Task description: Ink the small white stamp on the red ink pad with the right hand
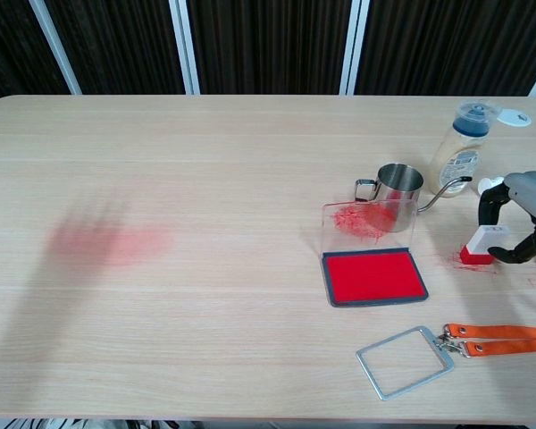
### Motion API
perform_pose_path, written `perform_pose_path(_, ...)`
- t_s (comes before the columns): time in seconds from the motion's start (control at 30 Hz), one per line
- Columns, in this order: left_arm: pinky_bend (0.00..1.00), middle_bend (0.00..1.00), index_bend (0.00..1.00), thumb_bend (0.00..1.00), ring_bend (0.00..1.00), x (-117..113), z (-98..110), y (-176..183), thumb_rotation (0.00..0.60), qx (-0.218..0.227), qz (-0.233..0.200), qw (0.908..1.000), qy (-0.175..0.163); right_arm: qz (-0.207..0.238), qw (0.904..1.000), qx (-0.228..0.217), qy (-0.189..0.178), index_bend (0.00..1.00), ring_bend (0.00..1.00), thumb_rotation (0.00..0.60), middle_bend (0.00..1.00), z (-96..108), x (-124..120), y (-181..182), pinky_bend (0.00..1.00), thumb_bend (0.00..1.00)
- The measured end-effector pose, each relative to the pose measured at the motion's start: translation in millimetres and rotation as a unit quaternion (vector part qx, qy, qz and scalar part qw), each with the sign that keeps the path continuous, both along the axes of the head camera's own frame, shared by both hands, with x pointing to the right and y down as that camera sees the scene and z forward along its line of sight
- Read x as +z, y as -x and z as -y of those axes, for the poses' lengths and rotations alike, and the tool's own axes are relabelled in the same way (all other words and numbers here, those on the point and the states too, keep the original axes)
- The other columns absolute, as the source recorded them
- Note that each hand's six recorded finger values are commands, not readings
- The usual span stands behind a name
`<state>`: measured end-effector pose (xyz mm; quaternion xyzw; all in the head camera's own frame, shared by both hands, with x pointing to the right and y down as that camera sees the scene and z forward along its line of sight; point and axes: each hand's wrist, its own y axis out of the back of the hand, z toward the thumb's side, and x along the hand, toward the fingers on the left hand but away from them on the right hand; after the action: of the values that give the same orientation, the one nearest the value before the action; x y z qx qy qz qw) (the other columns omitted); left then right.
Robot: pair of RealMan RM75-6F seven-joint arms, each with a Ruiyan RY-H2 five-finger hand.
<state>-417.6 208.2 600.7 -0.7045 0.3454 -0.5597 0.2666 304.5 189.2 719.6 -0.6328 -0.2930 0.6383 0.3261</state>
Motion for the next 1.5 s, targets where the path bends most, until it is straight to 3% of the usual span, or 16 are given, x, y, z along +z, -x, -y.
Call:
perform_pose_path(0.57,0.0,0.0,0.0,0.01,0.0,0.4,0.1,0.0,0.6,-0.001,0.0,1.0,0.002,-0.006,0.9999,0.002,0.009,0.54,0.26,0.6,0.45,-1.5,6.9,-0.3,0.27,0.5)
perform_pose_path(0.9,0.0,0.0,0.0,0.01,0.0,0.5,0.2,0.1,0.6,-0.001,0.0,1.0,0.002,-0.009,0.9999,0.001,0.013,0.6,0.28,0.6,0.51,-3.7,9.2,0.1,0.27,0.53)
perform_pose_path(1.5,0.0,0.0,0.0,0.01,0.0,0.8,-0.1,0.4,0.6,-0.003,0.001,1.0,0.003,0.008,0.9999,-0.012,-0.001,0.65,0.3,0.6,0.57,-3.7,-4.1,3.9,0.29,0.56)
